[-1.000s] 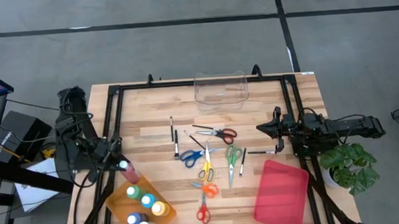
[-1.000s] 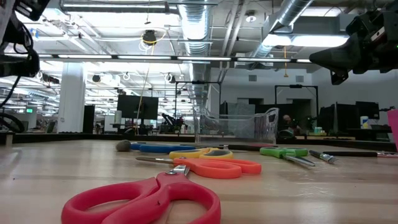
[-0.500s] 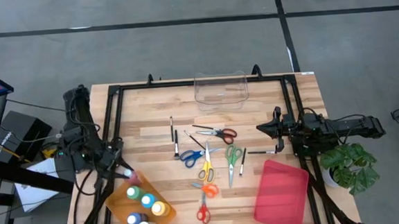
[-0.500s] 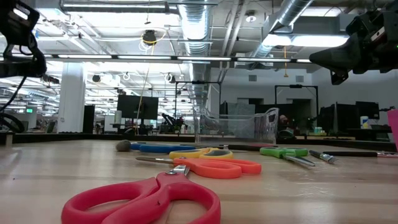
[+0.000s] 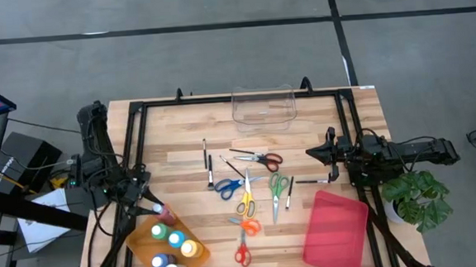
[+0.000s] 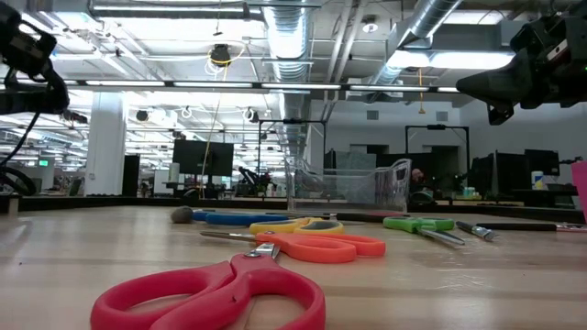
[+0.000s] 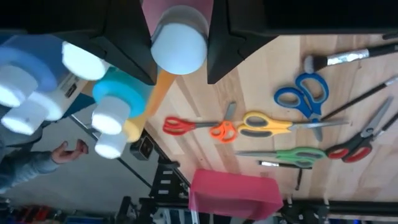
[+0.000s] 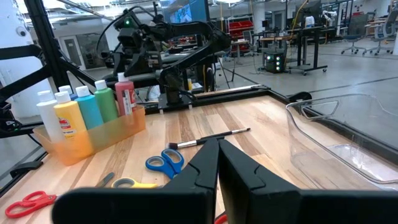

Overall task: Pick & Place Paint Supplies
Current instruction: Put the red paint bottle into the orange bin

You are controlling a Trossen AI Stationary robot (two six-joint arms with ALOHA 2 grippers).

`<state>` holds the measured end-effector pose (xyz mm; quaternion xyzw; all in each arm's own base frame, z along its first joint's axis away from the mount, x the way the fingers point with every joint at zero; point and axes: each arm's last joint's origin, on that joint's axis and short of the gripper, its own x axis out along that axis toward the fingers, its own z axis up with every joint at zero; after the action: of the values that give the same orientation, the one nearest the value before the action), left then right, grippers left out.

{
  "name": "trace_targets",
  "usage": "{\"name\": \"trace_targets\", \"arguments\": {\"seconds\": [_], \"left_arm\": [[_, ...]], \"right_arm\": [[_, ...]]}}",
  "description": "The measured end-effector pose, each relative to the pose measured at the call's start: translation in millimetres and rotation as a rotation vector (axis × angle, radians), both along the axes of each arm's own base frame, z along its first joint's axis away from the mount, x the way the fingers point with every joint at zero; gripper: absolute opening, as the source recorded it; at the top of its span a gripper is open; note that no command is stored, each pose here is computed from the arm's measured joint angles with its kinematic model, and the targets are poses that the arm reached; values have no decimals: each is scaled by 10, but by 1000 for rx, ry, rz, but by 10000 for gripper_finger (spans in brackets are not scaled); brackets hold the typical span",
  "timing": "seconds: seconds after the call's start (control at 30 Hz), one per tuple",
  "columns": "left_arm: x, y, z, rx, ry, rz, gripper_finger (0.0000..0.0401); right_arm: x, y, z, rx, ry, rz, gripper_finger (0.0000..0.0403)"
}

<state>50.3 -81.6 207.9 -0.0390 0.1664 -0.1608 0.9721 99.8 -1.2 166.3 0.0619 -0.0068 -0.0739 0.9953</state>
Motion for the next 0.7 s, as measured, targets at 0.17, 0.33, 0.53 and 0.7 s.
{"name": "trace_targets", "arguments": {"seconds": [0.17, 0.33, 0.53, 0.7], "left_arm": [[8, -21, -88, -7, -5, 4, 121], [16, -42, -150, -31, -15, 9, 135], [25, -63, -217, -58, -27, 14, 126], [26, -72, -210, -75, -28, 6, 136]], "right_arm": [[0, 0, -1, 0, 0, 0, 8], [0, 0, 0, 0, 0, 0, 8], [0, 0, 0, 0, 0, 0, 9], [0, 0, 0, 0, 0, 0, 9]]}}
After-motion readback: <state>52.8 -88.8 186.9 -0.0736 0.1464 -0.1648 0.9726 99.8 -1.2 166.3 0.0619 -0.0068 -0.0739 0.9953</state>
